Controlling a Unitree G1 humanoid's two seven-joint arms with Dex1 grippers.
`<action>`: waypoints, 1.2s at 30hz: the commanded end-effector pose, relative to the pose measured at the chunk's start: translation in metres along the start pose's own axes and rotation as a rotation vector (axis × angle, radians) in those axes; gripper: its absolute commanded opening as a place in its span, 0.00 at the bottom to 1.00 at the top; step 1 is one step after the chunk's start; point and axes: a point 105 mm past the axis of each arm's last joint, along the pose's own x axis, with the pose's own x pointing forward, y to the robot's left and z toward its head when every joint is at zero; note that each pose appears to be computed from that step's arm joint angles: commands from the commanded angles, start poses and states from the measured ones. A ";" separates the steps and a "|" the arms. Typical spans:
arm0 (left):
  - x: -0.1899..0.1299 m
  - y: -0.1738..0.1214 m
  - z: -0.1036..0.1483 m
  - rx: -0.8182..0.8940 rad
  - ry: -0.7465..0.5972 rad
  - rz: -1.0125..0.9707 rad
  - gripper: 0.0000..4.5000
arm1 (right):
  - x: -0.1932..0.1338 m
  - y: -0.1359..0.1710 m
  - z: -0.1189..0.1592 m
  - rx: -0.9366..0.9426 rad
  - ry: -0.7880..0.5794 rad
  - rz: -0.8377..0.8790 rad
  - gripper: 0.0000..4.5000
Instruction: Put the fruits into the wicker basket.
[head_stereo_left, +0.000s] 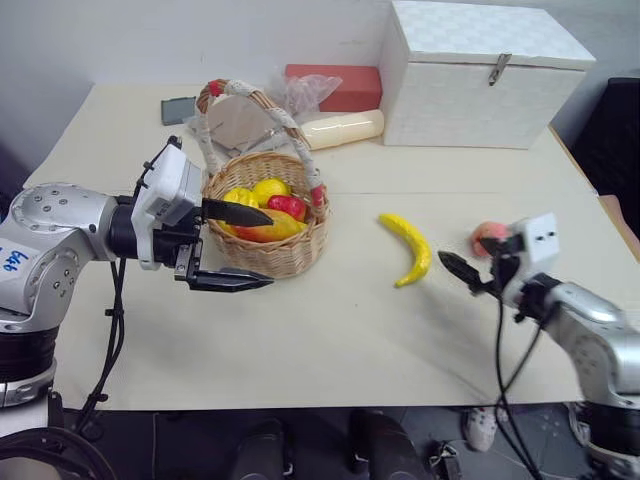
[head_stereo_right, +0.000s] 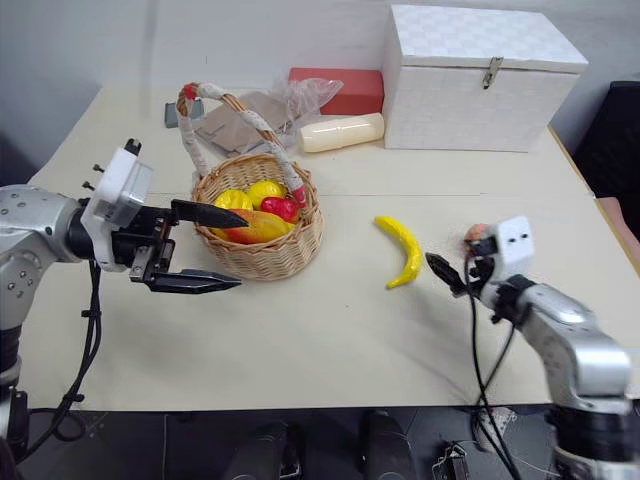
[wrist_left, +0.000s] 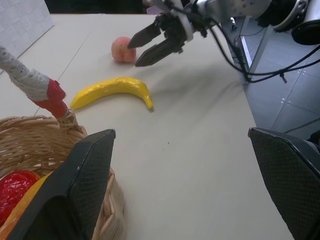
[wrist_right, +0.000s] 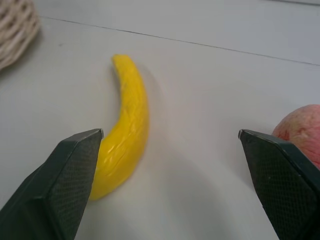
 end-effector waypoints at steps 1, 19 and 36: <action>-0.001 0.000 0.011 0.050 -0.007 0.015 0.99 | 0.017 0.012 -0.001 0.032 0.004 -0.001 1.00; -0.008 0.008 0.013 0.052 -0.018 0.115 1.00 | 0.040 0.029 -0.012 -0.149 0.059 0.023 0.38; -0.071 0.004 0.024 -0.073 -0.045 0.354 1.00 | -0.013 0.158 0.072 -0.063 -0.078 0.754 0.20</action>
